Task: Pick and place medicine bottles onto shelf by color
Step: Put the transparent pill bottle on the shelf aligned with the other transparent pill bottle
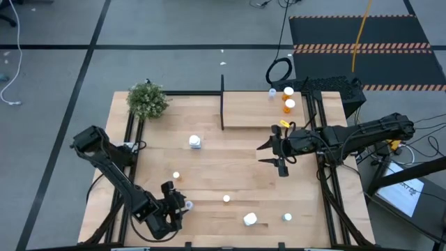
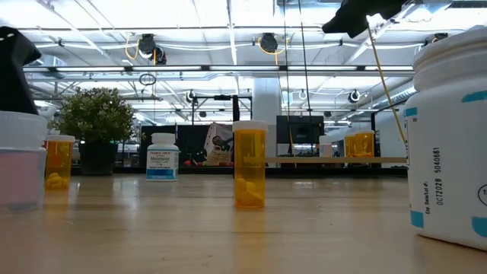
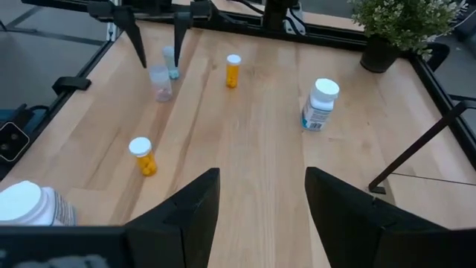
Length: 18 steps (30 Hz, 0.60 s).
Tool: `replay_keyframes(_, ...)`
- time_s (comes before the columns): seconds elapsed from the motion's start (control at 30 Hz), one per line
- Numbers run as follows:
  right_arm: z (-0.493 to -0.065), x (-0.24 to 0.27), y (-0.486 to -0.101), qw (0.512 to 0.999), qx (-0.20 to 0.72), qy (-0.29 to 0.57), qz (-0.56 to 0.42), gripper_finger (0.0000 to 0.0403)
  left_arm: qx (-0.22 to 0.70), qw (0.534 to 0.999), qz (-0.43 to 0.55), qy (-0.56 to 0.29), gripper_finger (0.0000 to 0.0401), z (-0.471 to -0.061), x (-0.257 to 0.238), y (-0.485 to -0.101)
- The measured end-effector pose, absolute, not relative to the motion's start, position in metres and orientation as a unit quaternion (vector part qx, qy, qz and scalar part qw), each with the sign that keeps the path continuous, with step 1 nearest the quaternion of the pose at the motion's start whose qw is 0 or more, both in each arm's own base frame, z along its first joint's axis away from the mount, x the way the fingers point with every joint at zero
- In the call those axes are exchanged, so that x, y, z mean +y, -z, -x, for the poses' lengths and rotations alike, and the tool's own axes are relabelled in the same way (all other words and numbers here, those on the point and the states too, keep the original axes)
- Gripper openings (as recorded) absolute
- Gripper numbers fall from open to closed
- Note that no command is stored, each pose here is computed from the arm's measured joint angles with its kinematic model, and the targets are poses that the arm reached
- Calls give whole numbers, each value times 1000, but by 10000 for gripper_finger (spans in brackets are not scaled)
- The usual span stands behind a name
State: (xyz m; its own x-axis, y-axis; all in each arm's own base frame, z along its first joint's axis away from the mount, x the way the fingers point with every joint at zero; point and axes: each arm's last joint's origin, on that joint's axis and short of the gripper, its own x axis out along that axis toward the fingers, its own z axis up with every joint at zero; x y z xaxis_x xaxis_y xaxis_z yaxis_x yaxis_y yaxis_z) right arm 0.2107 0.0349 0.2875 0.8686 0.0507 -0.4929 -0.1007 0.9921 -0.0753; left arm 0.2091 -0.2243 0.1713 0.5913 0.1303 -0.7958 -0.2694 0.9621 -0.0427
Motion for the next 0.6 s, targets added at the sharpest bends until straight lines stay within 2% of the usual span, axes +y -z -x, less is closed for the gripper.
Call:
replay_keyframes(0.17, -211, 35, -287, 965, 253, -39, 50, 194, 435, 891, 79, -106, 261, -214, -228, -164)
replay_keyframes(0.3, -211, 35, -288, 965, 253, -39, 50, 194, 445, 885, 72, -116, 256, -218, -227, -155)
replay_keyframes(0.6, -211, 35, -288, 965, 253, -40, 51, 194, 453, 882, 48, -118, 194, -227, -221, -148)
